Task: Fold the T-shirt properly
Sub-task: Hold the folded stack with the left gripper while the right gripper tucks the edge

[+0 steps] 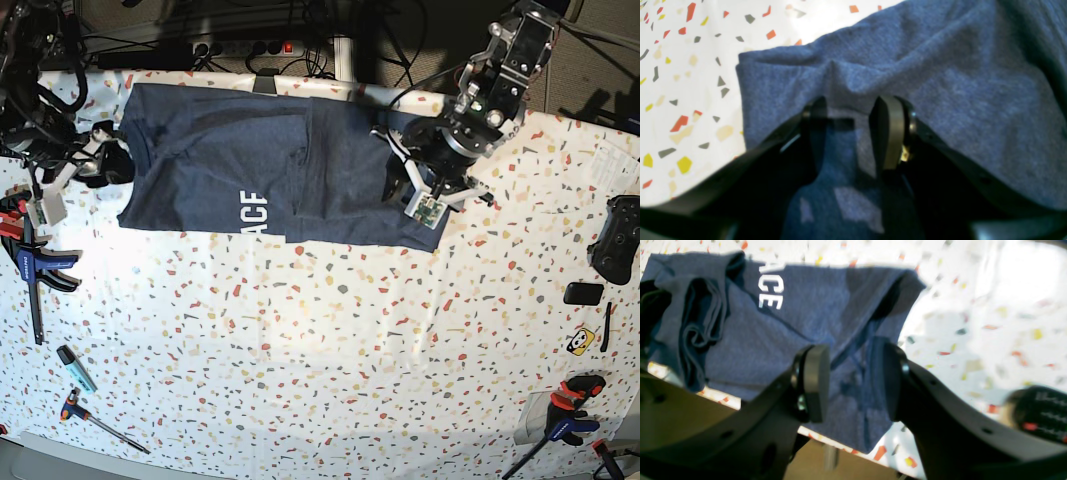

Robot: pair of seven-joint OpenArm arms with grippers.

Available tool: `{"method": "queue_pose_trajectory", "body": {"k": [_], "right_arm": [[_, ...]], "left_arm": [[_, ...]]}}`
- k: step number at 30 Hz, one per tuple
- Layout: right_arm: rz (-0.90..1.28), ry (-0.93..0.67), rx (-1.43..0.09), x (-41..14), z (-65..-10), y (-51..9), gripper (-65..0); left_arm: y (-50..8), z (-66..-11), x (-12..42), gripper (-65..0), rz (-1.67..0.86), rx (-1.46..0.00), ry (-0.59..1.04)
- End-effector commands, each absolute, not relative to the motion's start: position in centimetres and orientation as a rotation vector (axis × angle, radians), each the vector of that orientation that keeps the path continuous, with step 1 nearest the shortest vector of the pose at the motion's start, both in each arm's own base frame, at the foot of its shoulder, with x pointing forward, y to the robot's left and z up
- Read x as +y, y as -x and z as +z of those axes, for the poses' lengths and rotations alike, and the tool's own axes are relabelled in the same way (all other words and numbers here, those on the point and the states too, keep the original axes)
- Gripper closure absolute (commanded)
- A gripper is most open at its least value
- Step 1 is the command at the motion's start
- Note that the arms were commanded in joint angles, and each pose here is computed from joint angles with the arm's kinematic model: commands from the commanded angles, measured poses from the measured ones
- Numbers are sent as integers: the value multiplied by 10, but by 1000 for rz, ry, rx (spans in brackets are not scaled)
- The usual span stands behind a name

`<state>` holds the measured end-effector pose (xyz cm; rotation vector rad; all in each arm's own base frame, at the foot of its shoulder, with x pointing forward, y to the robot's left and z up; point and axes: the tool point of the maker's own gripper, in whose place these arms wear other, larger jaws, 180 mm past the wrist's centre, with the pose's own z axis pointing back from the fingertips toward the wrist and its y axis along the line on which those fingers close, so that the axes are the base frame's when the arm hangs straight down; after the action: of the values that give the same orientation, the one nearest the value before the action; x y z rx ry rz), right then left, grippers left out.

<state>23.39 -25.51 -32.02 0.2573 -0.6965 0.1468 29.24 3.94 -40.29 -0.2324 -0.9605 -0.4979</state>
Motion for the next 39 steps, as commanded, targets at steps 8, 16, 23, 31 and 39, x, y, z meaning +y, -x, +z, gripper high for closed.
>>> {"method": "queue_pose_trajectory", "body": {"k": [8,16,23,31,39], "right_arm": [[108,-273,-694,-271,-329,-243,-263],[132,-275,-708,-269,-328,-244,-263],[132,-275,-709,-269,-327,-244,-263],[130,-276,-722,-269,-326,-246,-263],[122,-247,-676,-273,-334,-240,-291]], "left_arm": [[-304,-388,37,-243,-498,-1018,239],[-304,-386,36,-243,-496,-1030,243],[-304,-387,37,-243,-496,-1027,243],[-304,-387,36,-243,-494,-1026,245],[-304,-387,36,-243,-494,-1025,245]]}}
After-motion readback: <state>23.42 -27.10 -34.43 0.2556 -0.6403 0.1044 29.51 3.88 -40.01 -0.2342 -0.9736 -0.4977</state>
